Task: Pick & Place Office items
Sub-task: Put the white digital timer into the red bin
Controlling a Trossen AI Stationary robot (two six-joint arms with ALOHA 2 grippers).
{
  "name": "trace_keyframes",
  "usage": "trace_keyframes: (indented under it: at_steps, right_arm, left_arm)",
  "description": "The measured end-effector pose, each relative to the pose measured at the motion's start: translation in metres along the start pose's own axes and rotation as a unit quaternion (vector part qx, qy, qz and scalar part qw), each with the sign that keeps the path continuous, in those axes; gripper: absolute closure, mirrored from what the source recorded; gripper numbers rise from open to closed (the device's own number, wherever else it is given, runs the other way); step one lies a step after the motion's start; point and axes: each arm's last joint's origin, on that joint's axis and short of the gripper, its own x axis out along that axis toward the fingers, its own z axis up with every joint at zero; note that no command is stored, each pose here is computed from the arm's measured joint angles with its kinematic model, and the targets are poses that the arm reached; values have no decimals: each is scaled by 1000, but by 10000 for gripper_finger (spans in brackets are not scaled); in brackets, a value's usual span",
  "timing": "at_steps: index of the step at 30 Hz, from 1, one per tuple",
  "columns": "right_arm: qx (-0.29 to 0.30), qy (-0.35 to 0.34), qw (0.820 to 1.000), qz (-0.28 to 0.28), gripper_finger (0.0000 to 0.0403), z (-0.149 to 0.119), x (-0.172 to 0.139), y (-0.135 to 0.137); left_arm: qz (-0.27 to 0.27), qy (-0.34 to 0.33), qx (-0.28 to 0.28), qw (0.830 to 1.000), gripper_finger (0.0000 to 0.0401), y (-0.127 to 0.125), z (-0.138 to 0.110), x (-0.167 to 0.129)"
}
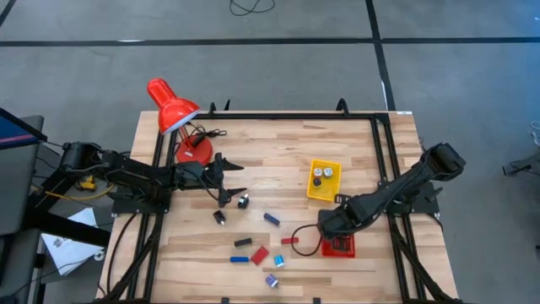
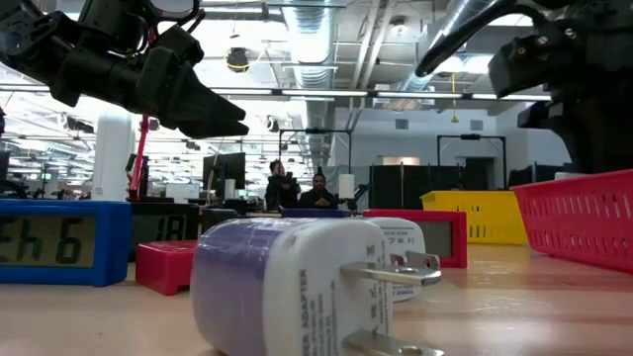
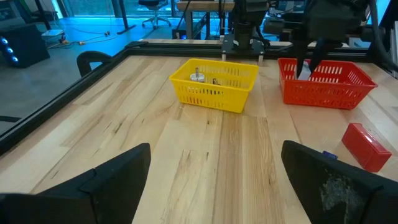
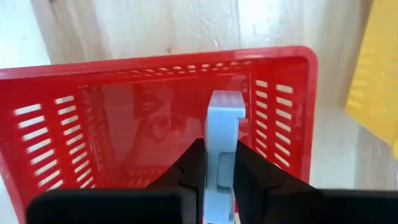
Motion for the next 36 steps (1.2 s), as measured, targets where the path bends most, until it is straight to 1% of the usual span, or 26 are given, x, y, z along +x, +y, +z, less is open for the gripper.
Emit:
trace_keyframes:
  at_steps: [3,10,17,27,30,36]
  right_arm:
    - [-5,-1,1000,2,349,1,0,0]
    - [-5,27,1000,10,348,3,12,3]
    - [-1,48,999,-4,347,5,25,3]
    - [2,48,999,-4,344,4,24,3]
    - [1,48,999,-4,331,4,24,3]
    - [2,50,999,-5,279,4,24,3]
  left_arm:
    - [0,0,-2,1000,45,0,0,0]
    - [0,-1,-11,1000,45,0,0,0]
    - [0,-2,-11,1000,45,0,0,0]
    - [0,-2,-11,1000,45,0,0,0]
    - [0,-2,-11,1000,45,0,0,0]
    - [0,-2,-11,1000,45,0,0,0]
